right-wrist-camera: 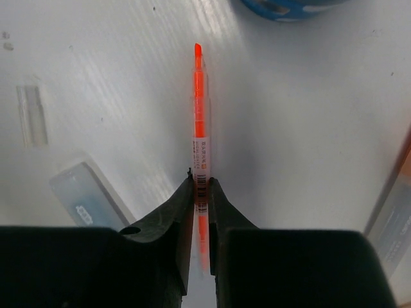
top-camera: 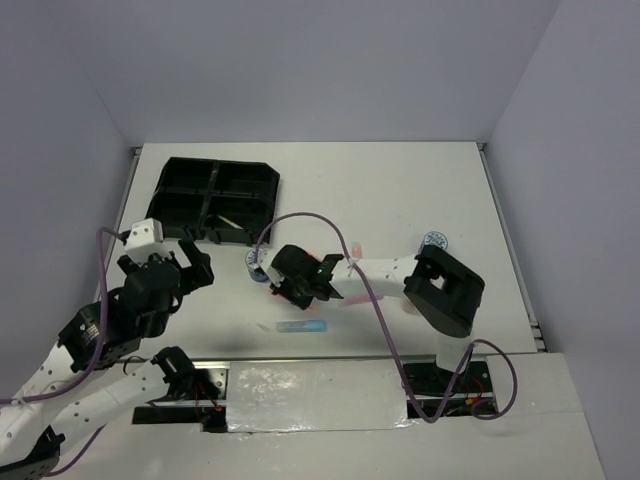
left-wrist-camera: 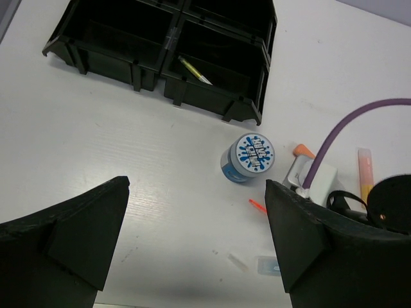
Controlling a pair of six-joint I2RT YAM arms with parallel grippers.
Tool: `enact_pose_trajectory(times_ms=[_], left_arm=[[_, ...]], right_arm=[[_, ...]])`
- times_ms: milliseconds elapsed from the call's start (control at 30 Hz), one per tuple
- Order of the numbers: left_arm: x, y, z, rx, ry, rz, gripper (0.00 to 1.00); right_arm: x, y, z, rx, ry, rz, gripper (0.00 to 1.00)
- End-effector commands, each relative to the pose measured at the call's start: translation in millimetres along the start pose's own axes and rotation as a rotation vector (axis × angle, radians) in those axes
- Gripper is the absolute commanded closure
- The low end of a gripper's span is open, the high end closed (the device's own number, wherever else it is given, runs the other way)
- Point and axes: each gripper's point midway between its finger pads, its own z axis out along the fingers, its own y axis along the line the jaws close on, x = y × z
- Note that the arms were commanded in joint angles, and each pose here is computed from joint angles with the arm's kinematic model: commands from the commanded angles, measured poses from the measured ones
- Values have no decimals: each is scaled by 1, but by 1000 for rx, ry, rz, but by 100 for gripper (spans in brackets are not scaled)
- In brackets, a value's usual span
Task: Sort the stationery into containers
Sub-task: Pick up the pen from the center of the board.
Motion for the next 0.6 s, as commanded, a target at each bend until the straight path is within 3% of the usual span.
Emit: enact_pose_trajectory(times_ms=[0, 100, 300, 367, 467, 567], left_arm=[[-11, 6, -5, -35, -33, -97, 1], [-4, 4, -4, -43, 0, -154, 1], [34, -31, 13, -37, 185, -207, 1], [67, -39, 23, -82, 292, -208, 1], [115, -56, 31, -105, 436, -288, 1], [156, -55, 30, -217, 504, -394, 1]], right_arm=[[-24, 7, -31, -1, -102, -49, 100], [-38, 6, -58, 10, -180, -63, 100], [-69, -27, -145, 209, -426, 21, 100], [-77, -31, -178, 233, -518, 78, 100], [-70, -32, -204, 236, -561, 120, 100], [-54, -28, -215, 217, -567, 133, 100]])
